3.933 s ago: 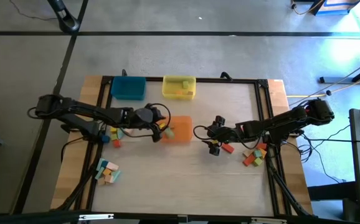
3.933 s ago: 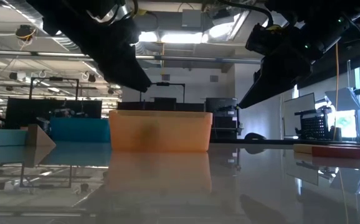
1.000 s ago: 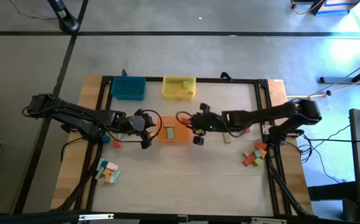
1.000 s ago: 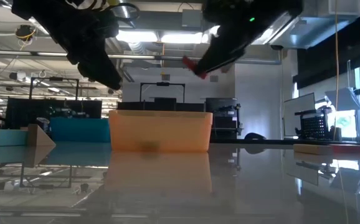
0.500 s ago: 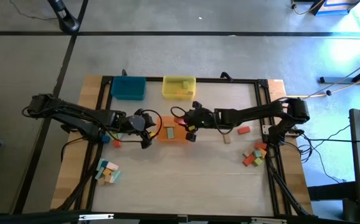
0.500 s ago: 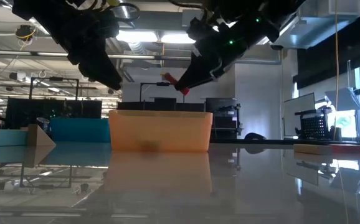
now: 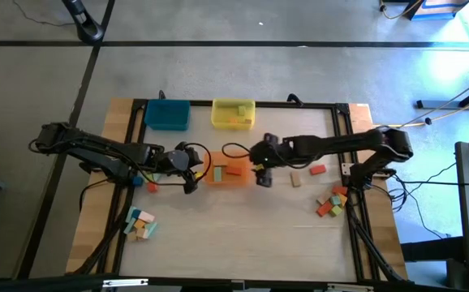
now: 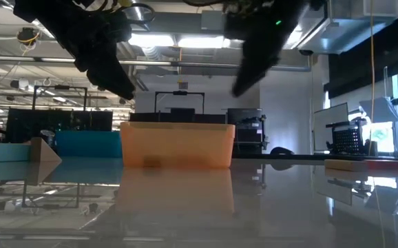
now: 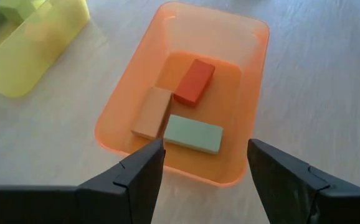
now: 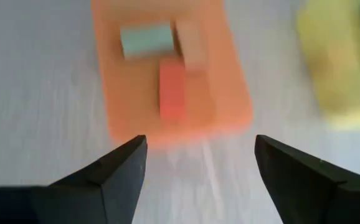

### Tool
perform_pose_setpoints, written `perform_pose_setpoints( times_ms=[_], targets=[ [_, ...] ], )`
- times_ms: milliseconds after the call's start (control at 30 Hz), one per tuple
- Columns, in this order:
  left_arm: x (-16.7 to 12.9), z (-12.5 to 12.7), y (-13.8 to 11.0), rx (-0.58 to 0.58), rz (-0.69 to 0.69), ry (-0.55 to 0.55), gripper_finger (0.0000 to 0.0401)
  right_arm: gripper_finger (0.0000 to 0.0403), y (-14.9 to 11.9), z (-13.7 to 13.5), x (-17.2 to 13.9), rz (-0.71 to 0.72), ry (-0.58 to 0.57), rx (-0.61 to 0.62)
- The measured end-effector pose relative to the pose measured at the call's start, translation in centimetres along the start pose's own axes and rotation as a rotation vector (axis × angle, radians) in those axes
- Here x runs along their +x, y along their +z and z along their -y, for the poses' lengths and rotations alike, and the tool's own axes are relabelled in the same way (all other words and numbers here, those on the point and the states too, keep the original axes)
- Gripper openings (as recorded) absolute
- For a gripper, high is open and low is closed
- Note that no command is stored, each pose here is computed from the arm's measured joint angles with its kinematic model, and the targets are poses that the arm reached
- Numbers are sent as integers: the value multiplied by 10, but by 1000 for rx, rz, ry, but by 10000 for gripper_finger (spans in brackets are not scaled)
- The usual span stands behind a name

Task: Sort blocks by size
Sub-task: Put the brown rectangle block into the orange bin

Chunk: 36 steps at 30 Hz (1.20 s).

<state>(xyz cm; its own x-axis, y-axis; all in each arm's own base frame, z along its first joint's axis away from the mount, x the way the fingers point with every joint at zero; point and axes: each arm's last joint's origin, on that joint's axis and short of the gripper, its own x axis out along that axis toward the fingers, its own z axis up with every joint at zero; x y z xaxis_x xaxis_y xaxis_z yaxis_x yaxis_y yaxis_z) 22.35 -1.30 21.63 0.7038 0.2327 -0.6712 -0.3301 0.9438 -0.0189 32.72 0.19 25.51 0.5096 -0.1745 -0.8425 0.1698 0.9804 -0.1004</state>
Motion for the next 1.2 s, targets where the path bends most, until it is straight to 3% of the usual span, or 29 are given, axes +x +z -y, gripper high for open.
perform_pose_setpoints(
  times_ms=[233, 633, 1200],
  targets=[
    [0, 0, 0, -5, 5, 8, 219, 286, -35, -10, -19, -252, -139, 153],
    [0, 0, 0, -2, 5, 13, 219, 273, -94, -8, 0, -434, -299, 455],
    [0, 0, 0, -2, 7, 13, 219, 272, -133, -11, 33, -438, -234, 642]
  ],
)
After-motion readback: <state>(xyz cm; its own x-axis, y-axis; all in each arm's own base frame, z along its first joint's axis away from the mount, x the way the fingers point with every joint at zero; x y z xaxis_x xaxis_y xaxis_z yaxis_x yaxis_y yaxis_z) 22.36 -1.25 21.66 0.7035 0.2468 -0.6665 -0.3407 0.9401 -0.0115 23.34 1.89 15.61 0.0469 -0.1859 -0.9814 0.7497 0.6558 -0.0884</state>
